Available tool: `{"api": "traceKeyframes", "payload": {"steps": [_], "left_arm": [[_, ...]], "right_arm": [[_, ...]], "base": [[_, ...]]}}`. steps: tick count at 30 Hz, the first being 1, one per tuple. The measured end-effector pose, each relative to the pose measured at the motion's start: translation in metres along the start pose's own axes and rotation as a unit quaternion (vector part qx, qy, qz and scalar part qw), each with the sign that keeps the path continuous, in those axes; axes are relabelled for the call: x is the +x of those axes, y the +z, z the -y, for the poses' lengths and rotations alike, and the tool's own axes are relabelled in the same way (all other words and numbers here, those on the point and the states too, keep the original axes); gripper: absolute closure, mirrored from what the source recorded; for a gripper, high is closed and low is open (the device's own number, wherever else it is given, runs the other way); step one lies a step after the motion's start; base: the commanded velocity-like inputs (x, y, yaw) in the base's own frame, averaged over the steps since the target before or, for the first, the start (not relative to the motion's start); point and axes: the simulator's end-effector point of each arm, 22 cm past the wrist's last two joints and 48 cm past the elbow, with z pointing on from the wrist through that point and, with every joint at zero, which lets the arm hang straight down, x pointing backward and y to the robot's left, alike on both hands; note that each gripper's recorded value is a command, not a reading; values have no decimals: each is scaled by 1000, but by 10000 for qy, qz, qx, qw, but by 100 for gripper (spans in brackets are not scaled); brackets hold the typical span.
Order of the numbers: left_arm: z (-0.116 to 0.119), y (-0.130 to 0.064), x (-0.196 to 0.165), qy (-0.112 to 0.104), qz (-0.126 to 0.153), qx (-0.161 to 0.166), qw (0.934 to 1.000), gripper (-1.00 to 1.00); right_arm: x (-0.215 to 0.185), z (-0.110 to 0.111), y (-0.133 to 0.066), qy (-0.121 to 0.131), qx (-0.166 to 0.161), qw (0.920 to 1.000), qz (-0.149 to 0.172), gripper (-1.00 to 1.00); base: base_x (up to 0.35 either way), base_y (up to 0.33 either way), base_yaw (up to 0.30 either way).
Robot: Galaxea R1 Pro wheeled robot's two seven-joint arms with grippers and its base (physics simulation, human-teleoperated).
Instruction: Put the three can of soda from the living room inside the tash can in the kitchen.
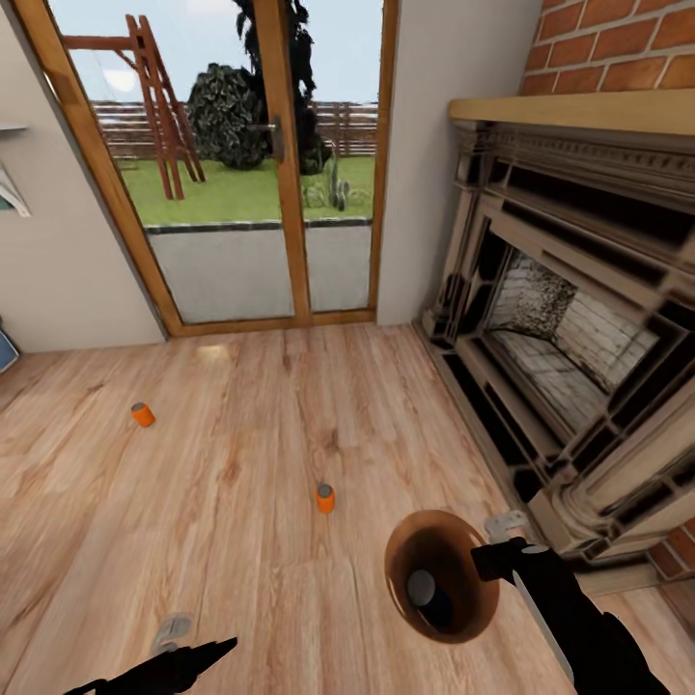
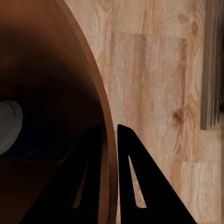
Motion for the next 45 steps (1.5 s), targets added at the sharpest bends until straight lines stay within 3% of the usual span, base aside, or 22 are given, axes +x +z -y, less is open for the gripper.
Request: {"api": "traceKeyframes", "payload": {"steps": [45], "left_arm": [[0,0,0,-1,0,-1,10000,-100]], "right_arm": [[0,0,0,-2,-3,10000,-9,100]], "base": [[346,-13,-5]]}}
